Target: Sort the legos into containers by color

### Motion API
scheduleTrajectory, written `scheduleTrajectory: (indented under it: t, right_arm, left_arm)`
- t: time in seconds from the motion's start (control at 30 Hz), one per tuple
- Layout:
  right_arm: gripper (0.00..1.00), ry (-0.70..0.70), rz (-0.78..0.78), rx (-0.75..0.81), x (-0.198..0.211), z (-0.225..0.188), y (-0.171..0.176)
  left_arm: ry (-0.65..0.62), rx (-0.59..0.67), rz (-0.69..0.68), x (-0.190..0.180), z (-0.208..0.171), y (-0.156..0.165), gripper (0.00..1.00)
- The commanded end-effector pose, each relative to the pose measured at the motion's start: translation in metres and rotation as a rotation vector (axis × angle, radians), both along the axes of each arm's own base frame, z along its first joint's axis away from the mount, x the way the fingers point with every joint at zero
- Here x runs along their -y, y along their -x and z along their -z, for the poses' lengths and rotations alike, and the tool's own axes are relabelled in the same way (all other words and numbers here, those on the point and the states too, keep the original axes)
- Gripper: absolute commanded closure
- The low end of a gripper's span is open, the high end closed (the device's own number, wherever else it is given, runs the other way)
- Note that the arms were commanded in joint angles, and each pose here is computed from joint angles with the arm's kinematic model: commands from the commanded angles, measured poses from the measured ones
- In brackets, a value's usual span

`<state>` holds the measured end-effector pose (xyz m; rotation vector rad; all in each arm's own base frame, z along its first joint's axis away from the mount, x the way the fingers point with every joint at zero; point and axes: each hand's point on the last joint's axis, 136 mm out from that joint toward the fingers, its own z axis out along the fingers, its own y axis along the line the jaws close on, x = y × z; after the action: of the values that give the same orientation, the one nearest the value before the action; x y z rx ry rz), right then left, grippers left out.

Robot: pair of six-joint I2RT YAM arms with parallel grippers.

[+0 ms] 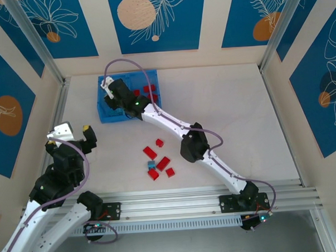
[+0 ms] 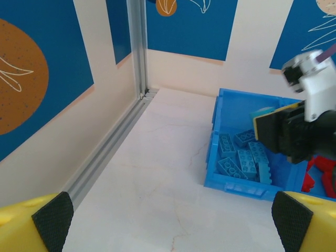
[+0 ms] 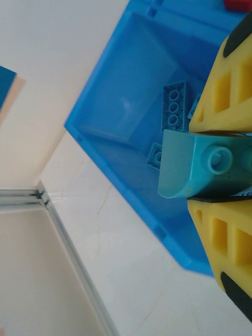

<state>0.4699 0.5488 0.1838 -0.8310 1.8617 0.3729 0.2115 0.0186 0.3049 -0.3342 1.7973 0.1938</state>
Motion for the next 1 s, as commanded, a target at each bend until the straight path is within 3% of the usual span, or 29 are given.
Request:
scheduleTrajectory:
  t: [0.0, 0.07, 0.2, 0.47, 0.6, 0.77, 0.97]
  right_arm:
    - [0.66, -0.060, -0.102, 0.103, -0.020, -0.026, 0.004]
    - [0.62, -0.078, -0.107, 0.115, -0.022, -0.029, 0.001]
    - [0.46, -0.119, -0.108, 0.153, -0.021, -0.057, 0.002]
    - [0.41, -0.128, -0.160, 0.144, -0.012, -0.126, 0.047]
    - [0.41, -0.119, -0.178, 0.077, 0.009, -0.155, 0.081]
    - [0.34, -0.139, -0.234, 0.005, 0.058, -0.178, 0.131]
    - [0.23, -0.083, -0.258, -0.144, 0.136, -0.155, 0.193]
  left_arm:
    - [0.028, 0.004, 0.033, 0.006, -0.002, -0.003, 0.00]
    - [0.035, -0.001, 0.043, 0.008, 0.000, -0.005, 0.00]
    - [0.024, -0.021, 0.040, 0.009, 0.003, -0.008, 0.00]
    - [0.027, -0.046, 0.024, 0.009, 0.009, -0.011, 0.00]
    - [0.161, -0.110, 0.042, 0.022, 0.023, -0.012, 0.00]
    - [0.372, -0.266, 0.157, 0.068, 0.054, -0.021, 0.00]
    - [0.649, -0.635, 0.260, 0.145, 0.132, -0.019, 0.00]
